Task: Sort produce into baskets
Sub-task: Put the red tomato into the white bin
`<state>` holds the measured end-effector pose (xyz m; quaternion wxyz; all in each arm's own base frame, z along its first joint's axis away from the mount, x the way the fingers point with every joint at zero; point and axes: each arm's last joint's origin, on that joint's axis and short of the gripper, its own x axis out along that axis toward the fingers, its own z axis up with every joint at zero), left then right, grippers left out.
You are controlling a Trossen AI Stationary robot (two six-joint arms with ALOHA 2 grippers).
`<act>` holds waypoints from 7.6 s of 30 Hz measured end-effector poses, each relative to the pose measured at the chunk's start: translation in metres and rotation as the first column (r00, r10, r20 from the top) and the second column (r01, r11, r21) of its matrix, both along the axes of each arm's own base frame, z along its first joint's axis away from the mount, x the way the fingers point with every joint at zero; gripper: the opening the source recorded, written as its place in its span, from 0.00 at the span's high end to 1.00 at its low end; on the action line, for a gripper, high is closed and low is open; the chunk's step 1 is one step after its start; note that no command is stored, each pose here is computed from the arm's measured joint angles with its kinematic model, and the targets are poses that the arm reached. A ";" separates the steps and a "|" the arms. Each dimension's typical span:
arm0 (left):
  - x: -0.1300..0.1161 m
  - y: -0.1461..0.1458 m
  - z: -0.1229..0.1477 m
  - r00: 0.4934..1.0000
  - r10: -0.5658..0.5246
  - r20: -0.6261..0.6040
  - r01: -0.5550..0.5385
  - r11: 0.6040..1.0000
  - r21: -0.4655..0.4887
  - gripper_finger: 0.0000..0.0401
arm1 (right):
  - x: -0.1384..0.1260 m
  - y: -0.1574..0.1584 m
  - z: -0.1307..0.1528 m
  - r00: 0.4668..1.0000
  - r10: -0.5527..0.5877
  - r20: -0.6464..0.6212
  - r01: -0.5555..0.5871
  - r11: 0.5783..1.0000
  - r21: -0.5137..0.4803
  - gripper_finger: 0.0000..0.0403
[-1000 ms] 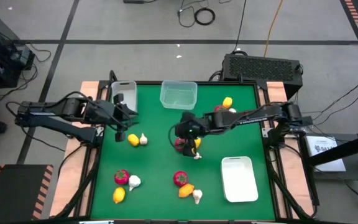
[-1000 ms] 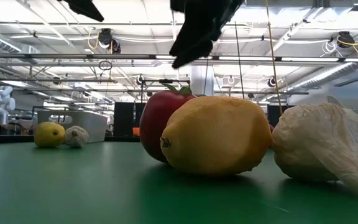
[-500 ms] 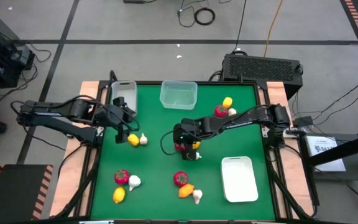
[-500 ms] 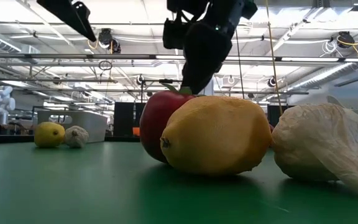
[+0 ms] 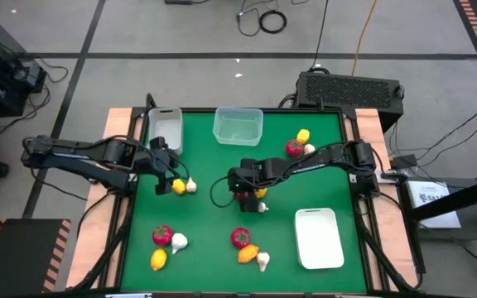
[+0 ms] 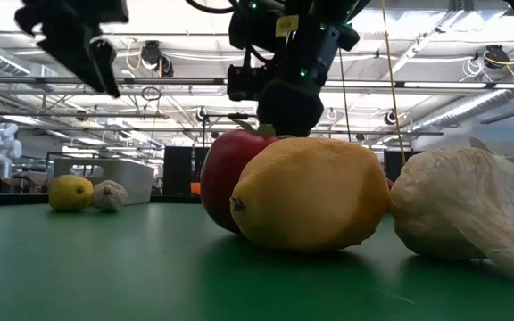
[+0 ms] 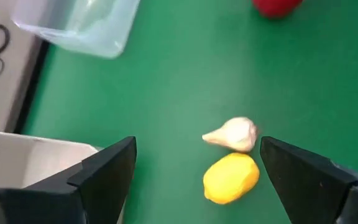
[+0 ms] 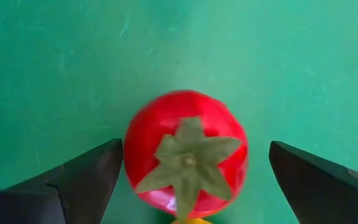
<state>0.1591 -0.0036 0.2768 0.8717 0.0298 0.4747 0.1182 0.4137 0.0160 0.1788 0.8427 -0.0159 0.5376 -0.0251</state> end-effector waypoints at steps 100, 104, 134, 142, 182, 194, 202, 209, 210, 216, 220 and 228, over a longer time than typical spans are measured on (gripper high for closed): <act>0.064 -0.007 -0.029 0.674 0.243 0.697 0.031 0.934 -0.355 0.13 | -0.230 0.117 0.062 0.841 -0.303 -0.449 0.432 0.874 0.221 0.07; 0.064 -0.009 -0.029 0.702 0.170 0.692 0.113 0.933 -0.343 0.13 | -0.226 0.113 0.062 0.789 -0.369 -0.492 0.531 0.812 0.242 0.06; 0.046 -0.042 -0.059 0.923 0.070 0.378 0.149 0.842 -0.519 0.13 | -0.084 0.117 0.050 0.904 0.011 0.427 -0.142 0.950 0.276 0.06; 0.036 -0.053 -0.069 0.965 0.031 0.260 0.118 0.835 -0.538 0.13 | -0.054 0.119 0.023 0.911 0.115 0.395 -0.226 0.943 0.245 0.06; 0.021 -0.056 -0.076 0.986 0.009 0.168 0.060 0.914 -0.402 0.13 | -0.005 0.137 -0.016 0.996 0.018 0.088 -0.035 0.979 0.200 0.06; 0.021 -0.056 -0.076 0.986 0.010 0.167 0.057 0.920 -0.388 0.13 | -0.002 0.131 -0.025 0.998 -0.010 0.068 -0.003 0.981 0.196 0.07; 0.021 -0.055 -0.076 0.986 0.017 0.169 0.049 0.924 -0.378 0.13 | -0.001 0.126 -0.026 0.998 -0.023 0.056 0.012 0.981 0.196 0.07; 0.021 -0.055 -0.076 0.986 0.018 0.169 0.048 0.924 -0.378 0.13 | -0.001 0.126 -0.026 0.998 -0.005 0.057 -0.006 0.981 0.194 0.10; 0.021 -0.055 -0.076 0.986 0.018 0.169 0.048 0.925 -0.378 0.13 | -0.001 0.126 -0.026 0.998 -0.006 0.058 -0.006 0.981 0.194 0.12; 0.021 -0.055 -0.076 0.985 0.019 0.169 0.047 0.925 -0.376 0.13 | -0.001 0.126 -0.025 0.998 -0.005 0.059 -0.007 0.980 0.198 0.29; 0.021 -0.055 -0.076 0.985 0.019 0.169 0.047 0.925 -0.376 0.13 | -0.003 0.124 -0.017 0.999 0.001 0.035 -0.009 0.971 0.239 0.29; 0.022 -0.054 -0.075 0.979 0.053 0.199 0.016 0.944 -0.331 0.13 | -0.028 0.110 0.031 0.976 -0.094 -0.195 0.135 0.968 0.210 0.22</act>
